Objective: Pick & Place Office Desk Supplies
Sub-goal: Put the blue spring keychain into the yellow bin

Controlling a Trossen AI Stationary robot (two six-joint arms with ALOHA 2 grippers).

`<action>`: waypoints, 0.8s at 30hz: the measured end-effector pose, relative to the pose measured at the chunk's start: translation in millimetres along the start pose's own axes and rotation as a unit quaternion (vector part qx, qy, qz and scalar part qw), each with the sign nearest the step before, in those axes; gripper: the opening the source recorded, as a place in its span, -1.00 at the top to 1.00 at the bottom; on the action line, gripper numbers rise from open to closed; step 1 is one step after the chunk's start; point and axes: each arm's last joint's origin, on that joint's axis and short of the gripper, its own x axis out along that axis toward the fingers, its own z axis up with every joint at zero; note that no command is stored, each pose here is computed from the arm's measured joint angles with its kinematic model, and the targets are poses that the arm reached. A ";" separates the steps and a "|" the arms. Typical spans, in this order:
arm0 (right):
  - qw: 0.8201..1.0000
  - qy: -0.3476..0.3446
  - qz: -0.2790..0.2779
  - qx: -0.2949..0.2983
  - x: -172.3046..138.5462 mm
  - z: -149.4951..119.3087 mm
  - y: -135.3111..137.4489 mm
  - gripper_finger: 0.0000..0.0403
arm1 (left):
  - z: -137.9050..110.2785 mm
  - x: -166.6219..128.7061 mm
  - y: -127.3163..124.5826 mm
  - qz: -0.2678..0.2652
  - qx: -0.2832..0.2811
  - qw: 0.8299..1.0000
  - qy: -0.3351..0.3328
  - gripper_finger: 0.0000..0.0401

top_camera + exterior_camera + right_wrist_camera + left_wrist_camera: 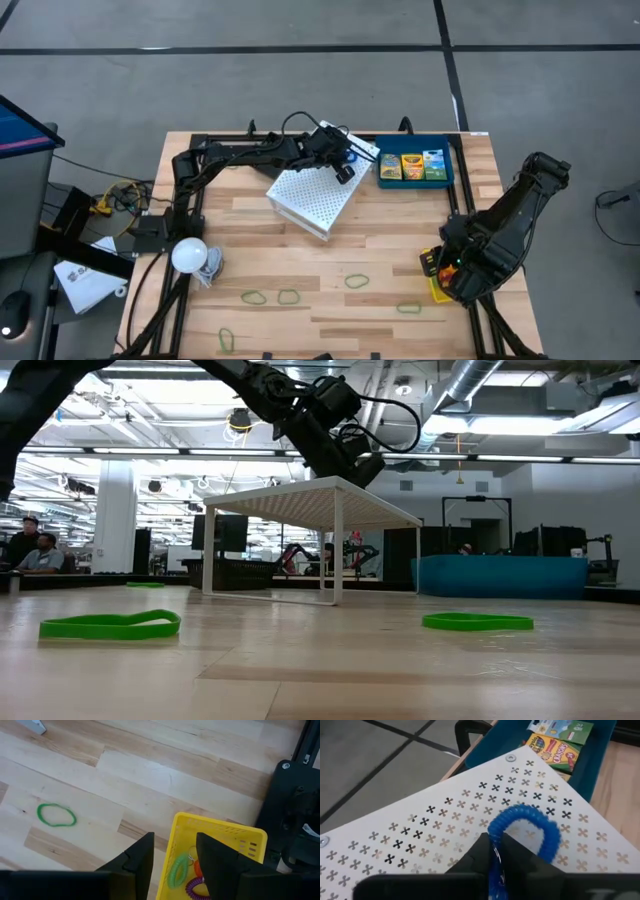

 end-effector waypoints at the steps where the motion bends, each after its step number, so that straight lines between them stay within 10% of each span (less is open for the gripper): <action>1: 1.000 0.000 0.000 0.000 0.0 0.0 0.0 0.29 | 0.4 -0.6 -0.2 -0.002 -0.001 1.000 -0.001 0.92; 14: 0.999 -0.024 0.028 0.013 0.0 0.6 2.9 0.29 | 30.9 -49.5 2.7 -0.123 -0.008 0.990 -0.061 0.97; 24: 0.969 -0.135 0.186 0.091 -1.9 5.8 25.7 0.29 | 45.9 -137.5 -12.6 -0.397 0.098 0.909 -0.085 0.97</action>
